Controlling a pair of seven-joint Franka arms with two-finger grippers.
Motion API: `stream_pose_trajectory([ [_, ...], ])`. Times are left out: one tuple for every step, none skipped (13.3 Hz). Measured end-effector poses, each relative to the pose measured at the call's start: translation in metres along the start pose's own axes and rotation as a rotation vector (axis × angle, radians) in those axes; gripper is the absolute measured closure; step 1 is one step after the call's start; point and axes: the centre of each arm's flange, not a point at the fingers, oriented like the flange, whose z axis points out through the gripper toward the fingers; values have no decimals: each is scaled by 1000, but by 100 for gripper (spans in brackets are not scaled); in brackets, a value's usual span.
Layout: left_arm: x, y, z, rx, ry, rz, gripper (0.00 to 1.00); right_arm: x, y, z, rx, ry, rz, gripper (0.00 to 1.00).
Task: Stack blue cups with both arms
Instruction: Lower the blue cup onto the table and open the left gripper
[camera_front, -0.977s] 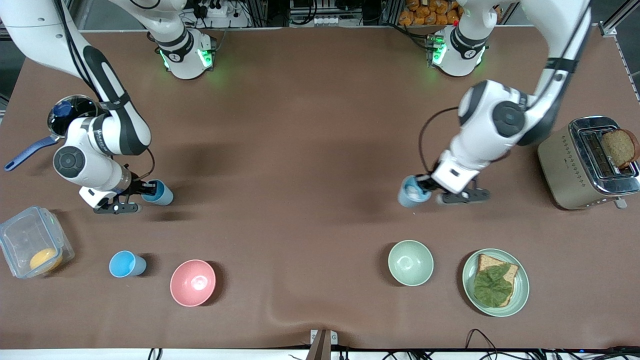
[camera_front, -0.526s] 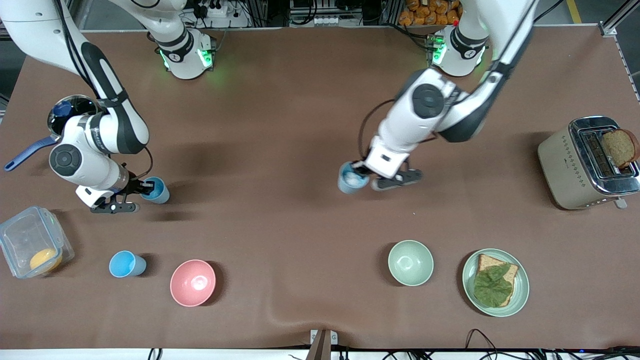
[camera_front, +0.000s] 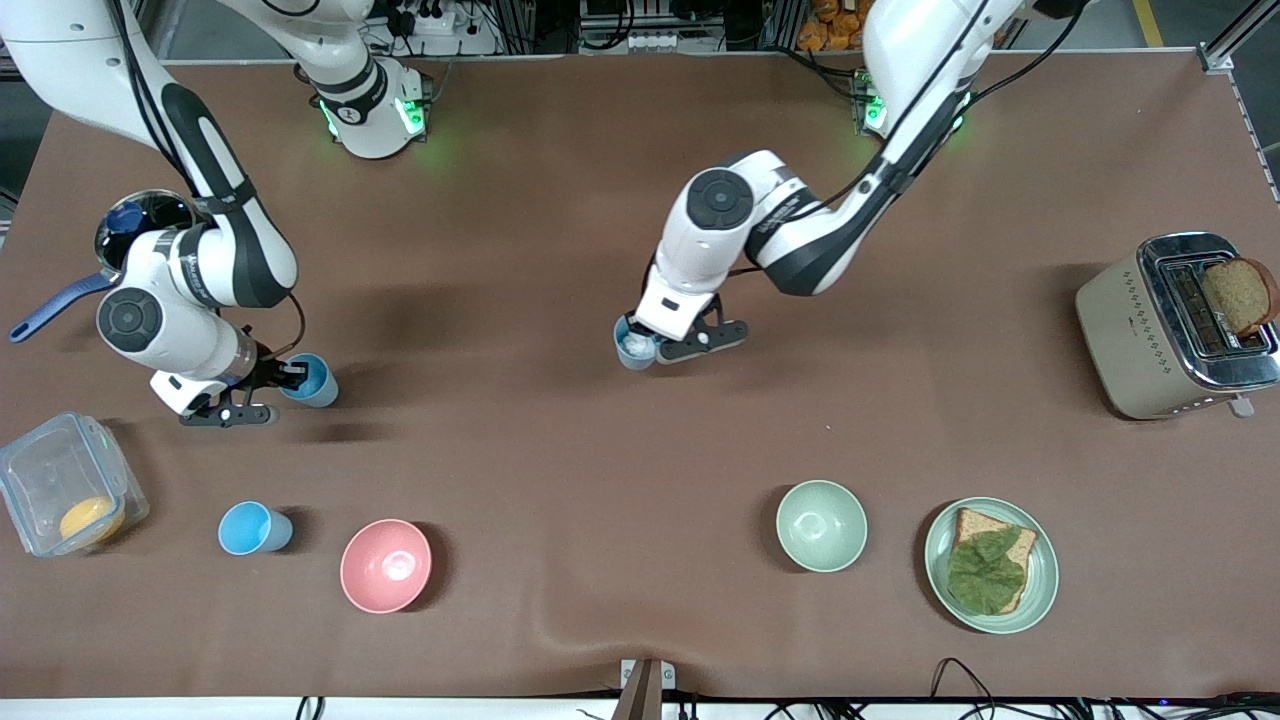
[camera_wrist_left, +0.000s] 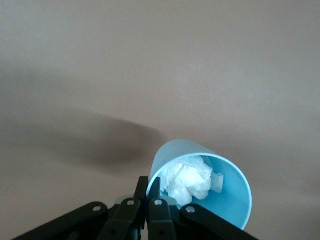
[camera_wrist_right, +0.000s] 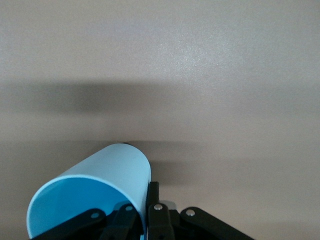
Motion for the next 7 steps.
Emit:
stream_pose_trajectory([
  [-10, 3, 14, 22, 6, 6, 97, 0, 0, 0, 0, 0, 0, 96],
  [-20, 6, 28, 43, 18, 6, 97, 0, 0, 0, 0, 0, 0, 96],
  [-29, 9, 40, 59, 29, 4, 97, 0, 0, 0, 0, 1, 0, 96],
  [-37, 12, 50, 64, 36, 0, 97, 0, 0, -1, 0, 2, 0, 96],
  [-41, 14, 57, 64, 40, -4, 97, 1, 0, -3, -1, 5, 0, 96],
  [-41, 16, 60, 63, 42, -14, 93, 1, 1, -5, -2, 4, 1, 96],
  [-38, 17, 59, 58, 46, -21, 82, 1, 2, -7, -3, -7, 3, 96],
])
